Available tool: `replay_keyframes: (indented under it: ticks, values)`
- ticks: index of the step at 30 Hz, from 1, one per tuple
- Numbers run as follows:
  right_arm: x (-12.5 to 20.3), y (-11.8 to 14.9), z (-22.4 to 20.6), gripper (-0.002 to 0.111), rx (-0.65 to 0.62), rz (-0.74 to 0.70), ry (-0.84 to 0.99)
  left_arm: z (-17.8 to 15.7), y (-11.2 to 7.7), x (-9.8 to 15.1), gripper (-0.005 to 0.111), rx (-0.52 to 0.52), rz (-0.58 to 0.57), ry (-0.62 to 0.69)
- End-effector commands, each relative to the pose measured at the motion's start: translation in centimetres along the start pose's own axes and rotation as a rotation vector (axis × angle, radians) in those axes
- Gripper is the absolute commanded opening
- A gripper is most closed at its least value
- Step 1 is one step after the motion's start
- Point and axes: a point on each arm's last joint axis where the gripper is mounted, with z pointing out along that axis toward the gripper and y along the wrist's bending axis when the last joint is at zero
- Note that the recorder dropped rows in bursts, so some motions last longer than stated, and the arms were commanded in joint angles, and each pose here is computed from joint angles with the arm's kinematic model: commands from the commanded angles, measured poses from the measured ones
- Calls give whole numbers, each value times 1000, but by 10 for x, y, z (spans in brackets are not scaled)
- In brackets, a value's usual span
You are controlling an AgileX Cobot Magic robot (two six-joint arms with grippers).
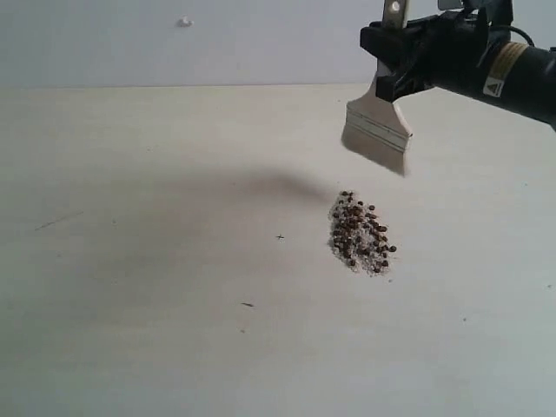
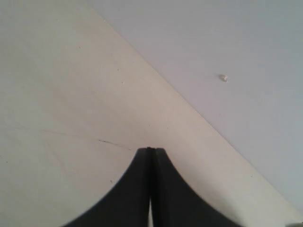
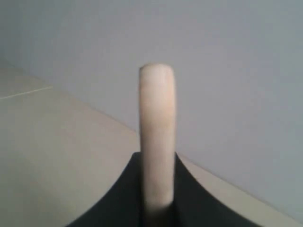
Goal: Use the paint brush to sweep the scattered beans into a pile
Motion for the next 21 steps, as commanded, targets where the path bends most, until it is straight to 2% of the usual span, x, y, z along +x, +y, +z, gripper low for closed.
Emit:
replay_keyframes:
  ticks: [1,5,11,15,21]
  values:
    - [8,-22,8,0,-147,56,-50,0,0,0,0,5,2,-2]
    - [18,-44,20,0,-266,110,-61,0,0,0,0,5,2,-2]
    - [29,-66,48,0,-442,115,122,0,0,0,0,5,2,-2]
    - [29,-75,56,0,-457,134,157,0,0,0,0,5,2,-2]
    - [38,-79,61,0,-428,150,106,0,0,0,0,5,2,-2]
